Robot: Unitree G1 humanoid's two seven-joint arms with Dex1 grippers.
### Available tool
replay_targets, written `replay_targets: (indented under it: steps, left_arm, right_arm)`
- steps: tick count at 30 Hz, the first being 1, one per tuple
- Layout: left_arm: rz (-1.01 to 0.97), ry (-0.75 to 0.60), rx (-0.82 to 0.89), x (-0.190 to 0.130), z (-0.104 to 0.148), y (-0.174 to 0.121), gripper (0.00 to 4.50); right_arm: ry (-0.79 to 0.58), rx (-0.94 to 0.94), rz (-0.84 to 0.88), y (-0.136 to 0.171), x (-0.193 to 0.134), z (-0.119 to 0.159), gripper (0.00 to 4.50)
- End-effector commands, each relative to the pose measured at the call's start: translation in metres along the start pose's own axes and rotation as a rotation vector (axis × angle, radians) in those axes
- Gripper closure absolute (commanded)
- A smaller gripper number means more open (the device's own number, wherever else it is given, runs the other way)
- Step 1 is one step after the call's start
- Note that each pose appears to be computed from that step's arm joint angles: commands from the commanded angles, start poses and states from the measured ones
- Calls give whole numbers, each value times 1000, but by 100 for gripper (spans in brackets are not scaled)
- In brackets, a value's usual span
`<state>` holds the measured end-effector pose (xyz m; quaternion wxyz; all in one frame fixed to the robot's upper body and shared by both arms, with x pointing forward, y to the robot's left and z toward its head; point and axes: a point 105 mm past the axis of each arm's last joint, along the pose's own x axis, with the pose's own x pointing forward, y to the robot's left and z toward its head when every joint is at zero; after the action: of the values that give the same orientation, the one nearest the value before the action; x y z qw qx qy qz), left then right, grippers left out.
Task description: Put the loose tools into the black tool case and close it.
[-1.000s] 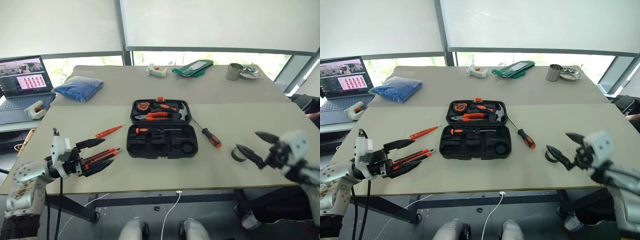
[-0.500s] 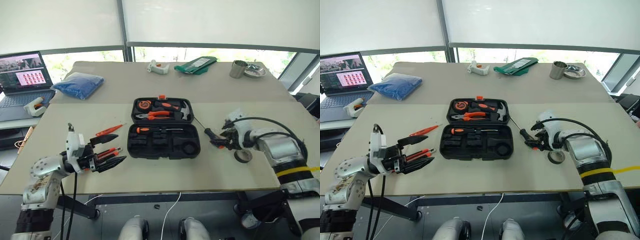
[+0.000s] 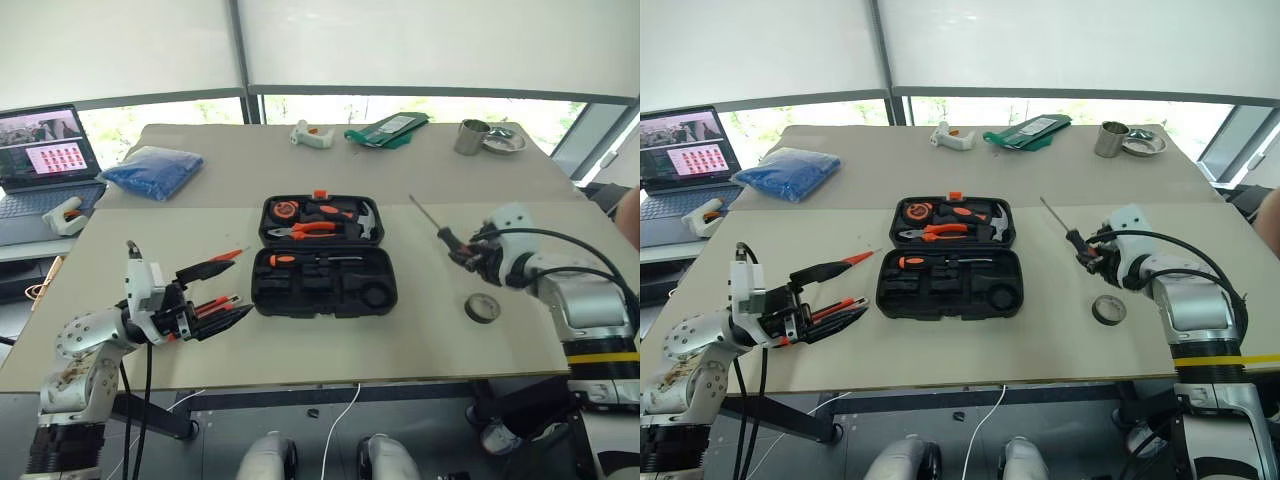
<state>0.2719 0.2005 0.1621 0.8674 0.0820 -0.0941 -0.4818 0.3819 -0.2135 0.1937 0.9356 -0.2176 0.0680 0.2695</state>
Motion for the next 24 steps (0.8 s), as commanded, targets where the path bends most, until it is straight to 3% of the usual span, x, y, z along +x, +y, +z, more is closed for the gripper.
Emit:
replay_targets:
  steps: [1, 8, 12, 18, 24]
  left_arm:
    - [61, -1, 41, -9, 3, 7, 0]
    - [87, 36, 41, -7, -5, 10, 0]
    - [88, 38, 40, -5, -4, 8, 0]
    - [95, 73, 28, -13, -8, 2, 0]
    - [94, 79, 31, -11, -6, 0, 0]
  right_arm:
    - [-141, -285, 245, 32, 13, 52, 346]
    - [-35, -504, 525, 66, 53, 51, 346]
    - [6, -527, 517, 72, 70, 44, 346]
    - [51, -561, 629, 97, 74, 26, 346]
    - [81, -590, 629, 99, 78, 18, 346]
